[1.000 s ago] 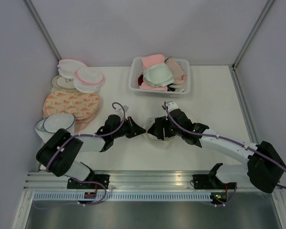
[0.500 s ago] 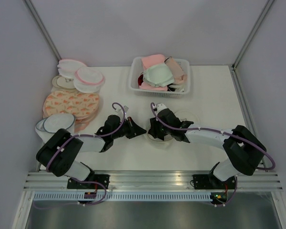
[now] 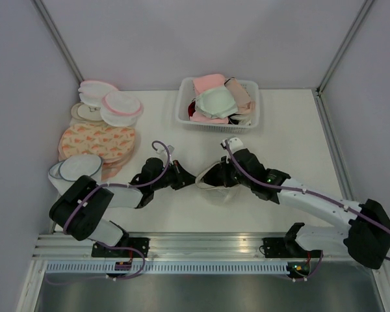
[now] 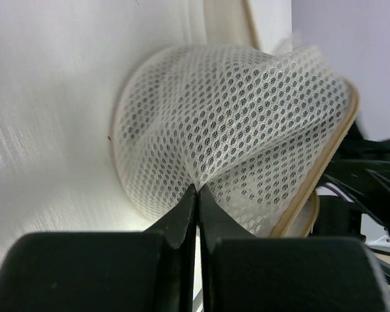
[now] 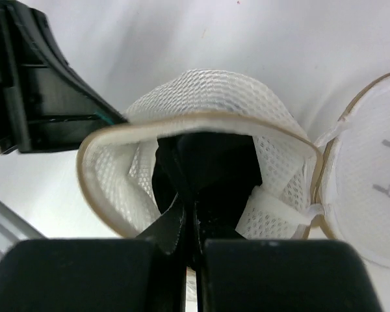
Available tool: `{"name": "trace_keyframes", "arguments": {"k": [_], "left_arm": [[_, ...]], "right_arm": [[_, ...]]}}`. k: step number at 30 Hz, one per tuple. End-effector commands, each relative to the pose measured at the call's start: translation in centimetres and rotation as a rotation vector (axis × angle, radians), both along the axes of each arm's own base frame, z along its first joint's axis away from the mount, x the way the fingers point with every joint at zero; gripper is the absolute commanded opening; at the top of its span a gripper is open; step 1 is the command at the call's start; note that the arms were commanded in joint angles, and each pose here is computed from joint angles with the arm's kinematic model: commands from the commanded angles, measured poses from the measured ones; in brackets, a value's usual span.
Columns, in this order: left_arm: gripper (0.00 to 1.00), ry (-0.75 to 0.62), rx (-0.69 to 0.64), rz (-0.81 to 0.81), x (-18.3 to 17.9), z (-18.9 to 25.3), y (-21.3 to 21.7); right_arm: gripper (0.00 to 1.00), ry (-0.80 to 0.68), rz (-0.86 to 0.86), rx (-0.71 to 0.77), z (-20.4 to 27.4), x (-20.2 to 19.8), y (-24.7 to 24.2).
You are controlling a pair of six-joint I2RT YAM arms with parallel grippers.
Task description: Unzip the laundry bag and remove the bra
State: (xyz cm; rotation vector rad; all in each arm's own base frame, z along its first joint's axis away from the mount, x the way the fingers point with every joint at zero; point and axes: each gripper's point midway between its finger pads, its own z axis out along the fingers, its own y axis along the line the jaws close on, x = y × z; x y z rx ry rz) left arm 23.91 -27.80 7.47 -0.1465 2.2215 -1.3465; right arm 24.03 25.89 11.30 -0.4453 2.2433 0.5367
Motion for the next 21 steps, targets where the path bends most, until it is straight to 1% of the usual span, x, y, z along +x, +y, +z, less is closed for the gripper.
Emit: {"name": "trace_keyframes", "arguments": {"k": [1,3,4,7,9,10,11,12,14,15,16,20,21], "left_arm": [[0.02,-0.026,-0.037,0.001,0.3,1.1,-0.1],[0.02,-0.024,-0.036,0.008,0.5,1.2,0.0],[0.02,-0.019,-0.038,0.009,0.5,1.1,0.0],[0.03,-0.016,-0.045,0.012,0.6,1.3,-0.1],[0.03,-0.018,-0.047,0.014,0.8,1.5,-0.1],[0.03,-0.013,-0.049,0.016,0.8,1.5,-0.1],[0.03,-0.013,-0.052,0.013,0.8,1.6,-0.2],[0.03,-0.010,-0.055,0.010,0.8,1.6,-0.3],[0.02,-0.013,-0.057,0.004,0.8,1.8,-0.4],[0.02,-0.013,-0.062,0.005,0.9,1.9,-0.4],[0.02,-0.011,-0.062,0.005,0.9,1.8,-0.4],[0.02,-0.009,-0.076,-0.013,0.6,1.9,-0.6],[0.02,-0.007,-0.078,-0.014,0.6,1.9,-0.6]], "right_arm": [[0.00,-0.009,0.008,-0.018,1.5,-1.6,-2.0],[0.00,-0.024,0.020,0.009,2.8,-2.4,-2.5],[0.00,-0.002,0.054,0.004,2.8,-3.3,-2.6],[0.00,0.031,0.121,0.055,3.9,-4.8,-2.0],[0.00,0.039,0.130,0.077,5.0,-5.1,-1.7],[0.00,0.033,0.178,0.115,5.8,-5.8,-1.1],[0.00,0.063,0.277,0.173,6.3,-7.4,0.0],[0.00,0.038,0.321,0.234,7.6,-7.7,1.0],[0.00,0.032,0.439,0.333,9.1,-9.6,2.1],[0.00,-0.006,0.450,0.380,10.3,-9.4,2.6],[0.00,-0.021,0.457,0.392,10.5,-9.4,2.7],[0.00,-0.080,0.407,0.385,11.3,-7.4,3.3],[0.00,-0.122,0.342,0.373,11.6,-5.8,3.2]]}}
